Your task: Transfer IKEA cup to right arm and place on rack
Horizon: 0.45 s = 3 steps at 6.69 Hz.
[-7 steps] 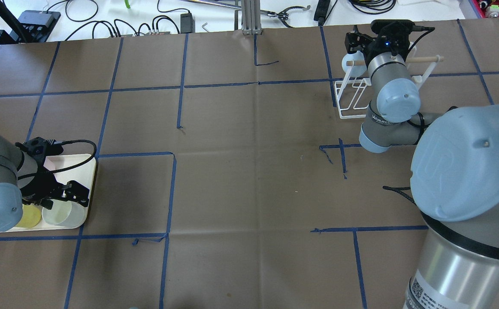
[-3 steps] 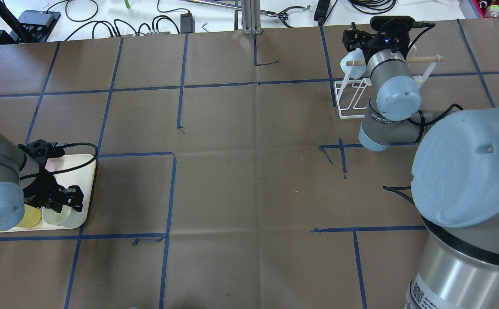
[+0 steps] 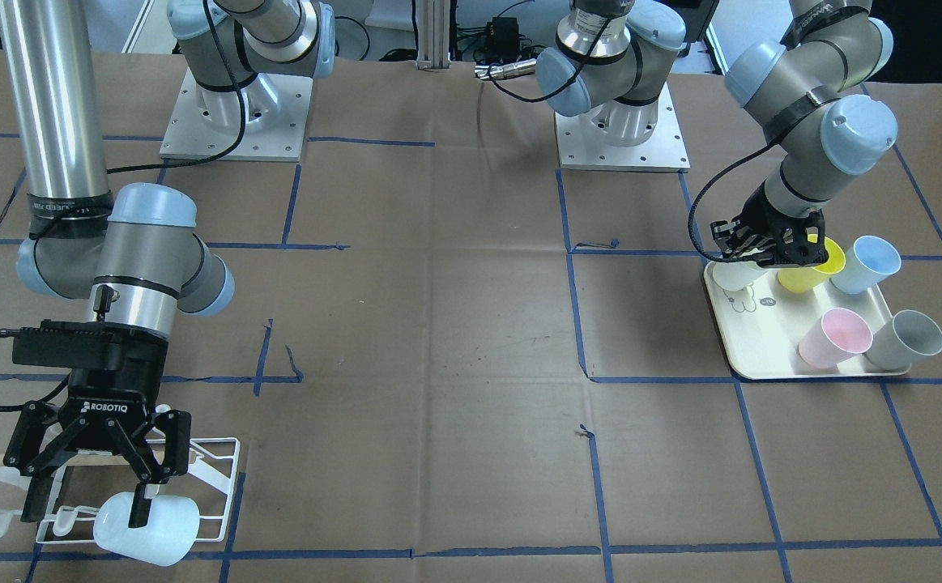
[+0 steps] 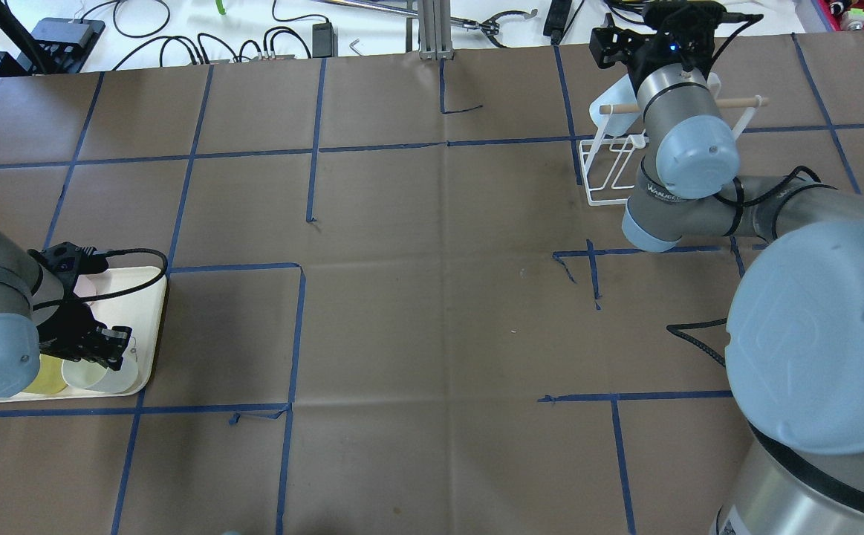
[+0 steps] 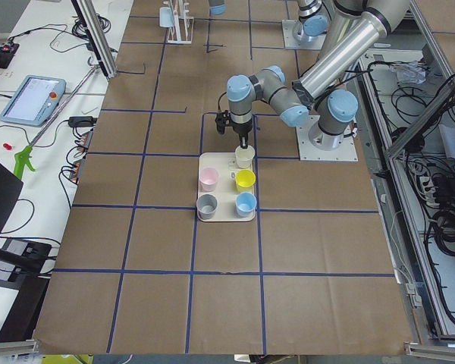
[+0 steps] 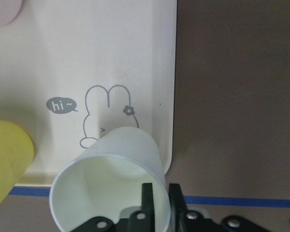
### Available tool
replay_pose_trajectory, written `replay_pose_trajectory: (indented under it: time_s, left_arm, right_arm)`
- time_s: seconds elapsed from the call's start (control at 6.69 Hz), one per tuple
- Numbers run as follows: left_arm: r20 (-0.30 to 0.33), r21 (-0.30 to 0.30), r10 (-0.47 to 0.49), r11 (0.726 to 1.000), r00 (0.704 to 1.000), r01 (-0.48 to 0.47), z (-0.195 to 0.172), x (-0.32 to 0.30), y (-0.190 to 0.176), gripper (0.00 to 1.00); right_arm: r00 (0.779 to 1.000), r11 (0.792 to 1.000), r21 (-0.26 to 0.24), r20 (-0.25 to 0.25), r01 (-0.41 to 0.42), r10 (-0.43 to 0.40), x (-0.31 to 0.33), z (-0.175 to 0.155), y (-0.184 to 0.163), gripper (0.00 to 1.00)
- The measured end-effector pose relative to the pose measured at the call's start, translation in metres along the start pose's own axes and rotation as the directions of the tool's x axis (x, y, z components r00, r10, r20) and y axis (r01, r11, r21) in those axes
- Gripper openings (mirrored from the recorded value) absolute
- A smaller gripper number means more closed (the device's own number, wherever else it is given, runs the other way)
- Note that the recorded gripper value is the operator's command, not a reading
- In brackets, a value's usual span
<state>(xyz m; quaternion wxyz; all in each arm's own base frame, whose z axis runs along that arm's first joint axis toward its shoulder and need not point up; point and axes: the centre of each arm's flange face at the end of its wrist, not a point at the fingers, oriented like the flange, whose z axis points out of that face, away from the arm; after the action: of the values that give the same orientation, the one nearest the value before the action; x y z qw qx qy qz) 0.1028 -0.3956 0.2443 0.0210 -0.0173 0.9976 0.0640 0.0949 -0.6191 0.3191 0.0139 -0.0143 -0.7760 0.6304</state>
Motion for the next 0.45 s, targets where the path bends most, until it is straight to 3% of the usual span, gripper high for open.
replay_pose_trajectory:
  time_s: [0.15,0.45]
  left_arm:
    - [0.009,0.018,0.002,1.0,1.0,-0.002,-0.009,-0.001,-0.003,0.0]
    - [0.035,0.066,0.035,0.997,0.999,-0.037,-0.056,-0.001,-0.026,0.0]
  right_arm:
    - [1.0,1.0,0.001,0.01,-0.027,0.027,-0.005,-0.013,-0.02,1.0]
    - [0.984,0.986,-0.007,0.06,-0.169,0.169,-0.033,-0.054,-0.043,1.0]
